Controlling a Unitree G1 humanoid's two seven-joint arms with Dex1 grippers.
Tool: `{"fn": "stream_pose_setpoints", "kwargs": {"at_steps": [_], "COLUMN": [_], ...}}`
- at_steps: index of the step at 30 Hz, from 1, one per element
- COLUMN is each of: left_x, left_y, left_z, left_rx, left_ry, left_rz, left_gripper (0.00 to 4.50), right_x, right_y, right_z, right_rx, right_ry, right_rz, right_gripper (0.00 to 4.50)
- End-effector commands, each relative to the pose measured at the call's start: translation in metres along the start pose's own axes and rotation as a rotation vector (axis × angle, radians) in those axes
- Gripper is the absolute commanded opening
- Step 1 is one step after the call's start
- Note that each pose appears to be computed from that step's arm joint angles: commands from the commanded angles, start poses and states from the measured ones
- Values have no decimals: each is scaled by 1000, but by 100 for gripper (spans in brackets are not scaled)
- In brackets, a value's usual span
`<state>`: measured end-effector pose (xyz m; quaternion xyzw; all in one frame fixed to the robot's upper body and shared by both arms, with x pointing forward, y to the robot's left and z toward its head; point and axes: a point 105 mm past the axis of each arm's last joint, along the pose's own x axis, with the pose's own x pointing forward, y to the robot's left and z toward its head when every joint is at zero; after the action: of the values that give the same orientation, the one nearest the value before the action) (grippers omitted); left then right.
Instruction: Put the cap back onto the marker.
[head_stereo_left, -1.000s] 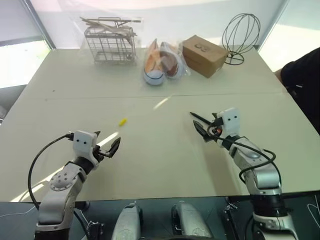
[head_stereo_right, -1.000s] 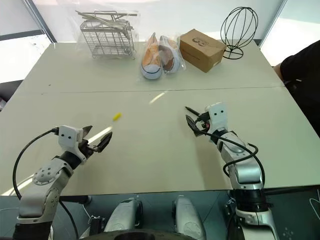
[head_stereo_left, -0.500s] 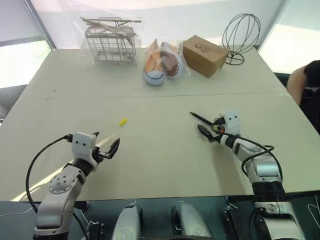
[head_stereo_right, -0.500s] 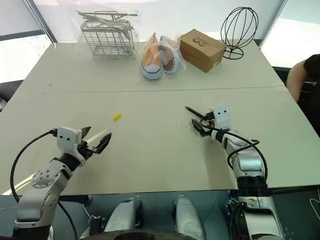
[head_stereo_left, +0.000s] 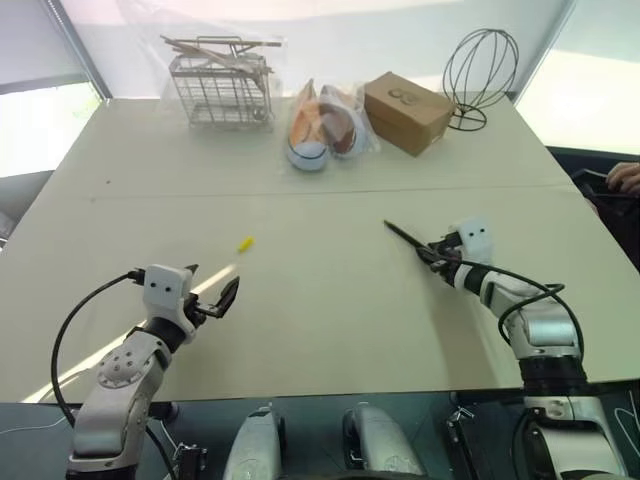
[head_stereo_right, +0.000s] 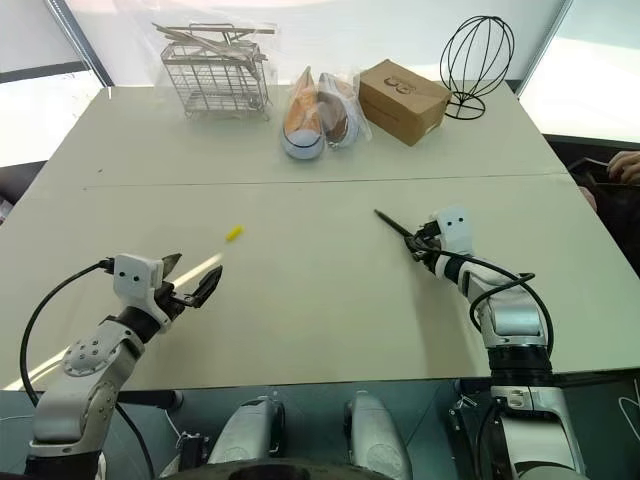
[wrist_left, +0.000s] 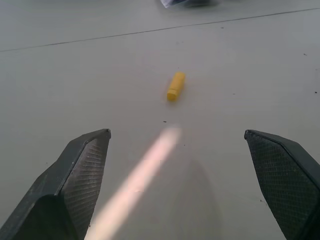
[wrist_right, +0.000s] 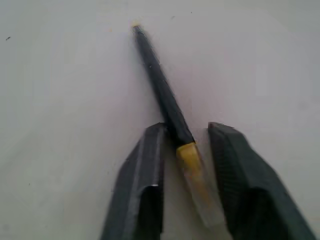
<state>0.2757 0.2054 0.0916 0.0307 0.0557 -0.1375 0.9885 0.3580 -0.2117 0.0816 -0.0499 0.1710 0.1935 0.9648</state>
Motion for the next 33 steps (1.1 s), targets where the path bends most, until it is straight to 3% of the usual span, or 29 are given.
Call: {"fn": "stream_pose_setpoints", "kwargs": {"at_steps": [1,16,25,33], "left_x": [-1,18,46,70], "left_y": [4,10,13,4], "left_z": [14,47,28,16], "left_rx": [17,41,130,132], "left_ry": [-47,-116,-2,10], "left_rz": [9,-196,-303,-355], "left_gripper": [450,450,450,450], "right_x": [-1,-11,-17,-29], "right_y": [16,81,92,96], "right_z": [0,59,68,71], "right_rx": [-16,-167,-164,-152], "right_ry": [12,-124,-147,-157], "right_rz": [82,303,317,321], "right_gripper": [8,8,8,8]}}
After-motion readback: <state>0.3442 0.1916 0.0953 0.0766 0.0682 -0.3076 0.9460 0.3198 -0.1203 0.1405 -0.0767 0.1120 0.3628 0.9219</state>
